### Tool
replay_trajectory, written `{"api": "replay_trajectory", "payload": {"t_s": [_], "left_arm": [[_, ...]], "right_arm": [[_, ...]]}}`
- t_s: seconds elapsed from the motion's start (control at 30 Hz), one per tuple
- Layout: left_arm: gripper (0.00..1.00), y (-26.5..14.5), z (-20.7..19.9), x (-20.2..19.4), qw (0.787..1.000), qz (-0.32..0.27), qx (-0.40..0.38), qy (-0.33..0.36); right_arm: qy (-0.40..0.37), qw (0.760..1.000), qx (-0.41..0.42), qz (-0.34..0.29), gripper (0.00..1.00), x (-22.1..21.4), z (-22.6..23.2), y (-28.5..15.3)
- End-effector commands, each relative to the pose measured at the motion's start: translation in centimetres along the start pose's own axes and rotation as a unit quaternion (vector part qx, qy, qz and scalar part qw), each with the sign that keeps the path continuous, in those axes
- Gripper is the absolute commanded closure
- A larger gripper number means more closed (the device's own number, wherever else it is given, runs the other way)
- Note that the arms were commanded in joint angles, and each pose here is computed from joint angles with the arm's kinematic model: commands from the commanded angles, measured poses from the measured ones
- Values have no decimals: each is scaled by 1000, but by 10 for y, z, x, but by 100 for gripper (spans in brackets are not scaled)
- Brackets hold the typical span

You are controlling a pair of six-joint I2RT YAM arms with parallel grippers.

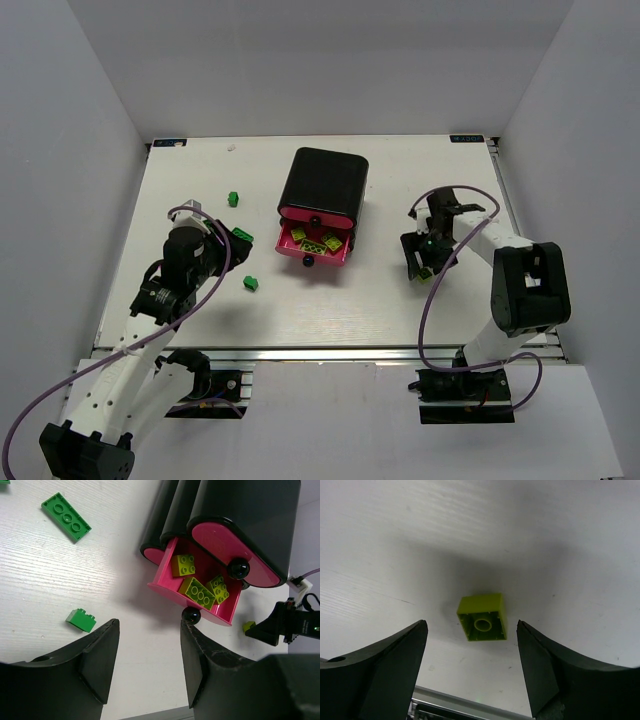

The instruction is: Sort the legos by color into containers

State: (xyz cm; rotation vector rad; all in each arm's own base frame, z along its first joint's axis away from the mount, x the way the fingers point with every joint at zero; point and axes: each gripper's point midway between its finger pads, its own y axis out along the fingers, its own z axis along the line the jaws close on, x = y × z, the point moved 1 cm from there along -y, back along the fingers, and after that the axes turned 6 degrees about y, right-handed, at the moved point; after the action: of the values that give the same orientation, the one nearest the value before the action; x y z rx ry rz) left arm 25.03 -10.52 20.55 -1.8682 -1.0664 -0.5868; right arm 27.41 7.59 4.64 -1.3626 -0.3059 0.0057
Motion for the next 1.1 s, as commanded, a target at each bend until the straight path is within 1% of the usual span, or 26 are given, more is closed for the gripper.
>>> {"api": "replay_trajectory", "payload": {"t_s": [0.0,0.1,0.13,0.17,0.2,0.23,0.3,0.37,0.4,0.43,0.5,0.53,0.6,0.63,0.67,0.7,0.73,0.77,0.87,0.9,0.93,0.97,1.0,1.07], "left_arm": [[38,-1,-2,4,1000,-8,-7,3],[38,-2,-1,3,1000,-9,-6,0],[38,-2,-1,2,1000,-9,-7,0],[38,-2,-1,1,1000,-8,-7,0],[38,-1,-1,1,1000,-7,-6,0],[38,-1,-1,1,1000,-8,-7,-1],[38,-1,-1,1,1000,-7,-6,0],[38,-1,-1,1,1000,-7,-6,0],[38,0,0,1,1000,-7,-6,1],[38,0,-1,1,1000,-7,-6,1],[38,-1,-1,2,1000,-9,-6,0],[38,-1,0,1,1000,-7,-5,1],[38,-2,0,2,1000,-7,-4,2],[38,-2,0,2,1000,-8,-3,1],[38,-3,0,2,1000,-9,-3,0],[38,-3,1,1,1000,-9,-3,1],[39,-3,1,1,1000,-9,-4,0],[38,-3,1,0,1000,-9,-6,-1],[39,1,1,-5,1000,-3,-9,-4],[39,1,1,-5,1000,-2,-9,-5],[39,1,0,-4,1000,-4,-10,-5],[39,2,0,-4,1000,-4,-10,-5],[39,2,0,-3,1000,-5,-10,-4],[39,1,0,-2,1000,-7,-10,-4]], "right_arm": [[-51,998,-34,3,23,-6,-13,6],[-78,996,-48,-13,28,-6,-16,8],[-81,995,-51,-16,34,-6,-17,9],[-91,994,-53,-21,38,-5,-17,10],[-99,993,-52,-27,46,-4,-15,10],[-102,993,-53,-32,52,-2,-16,10],[-116,991,-52,-48,59,4,-14,11],[-132,988,-51,-57,62,8,-10,11],[-141,986,-51,-65,68,12,-9,11],[-147,985,-49,-69,70,15,-7,11],[-159,984,-42,-68,78,17,-3,11],[-171,982,-37,-68,92,20,-1,10],[-192,977,-5,-92,100,34,15,-5],[-226,968,10,-108,100,41,21,-14],[-263,951,65,-146,100,49,44,-35],[-304,932,97,-169,100,53,58,-51],[-384,894,123,-194,100,58,73,-71],[-429,853,173,-243,100,57,97,-100],[-517,764,218,-319,100,58,138,-139],[-533,748,224,-326,100,57,148,-143],[-541,738,224,-336,100,62,156,-150],[-545,734,227,-335,100,65,162,-150],[-559,723,240,-328,100,61,179,-149],[-565,718,242,-326,100,70,194,-153]]}}
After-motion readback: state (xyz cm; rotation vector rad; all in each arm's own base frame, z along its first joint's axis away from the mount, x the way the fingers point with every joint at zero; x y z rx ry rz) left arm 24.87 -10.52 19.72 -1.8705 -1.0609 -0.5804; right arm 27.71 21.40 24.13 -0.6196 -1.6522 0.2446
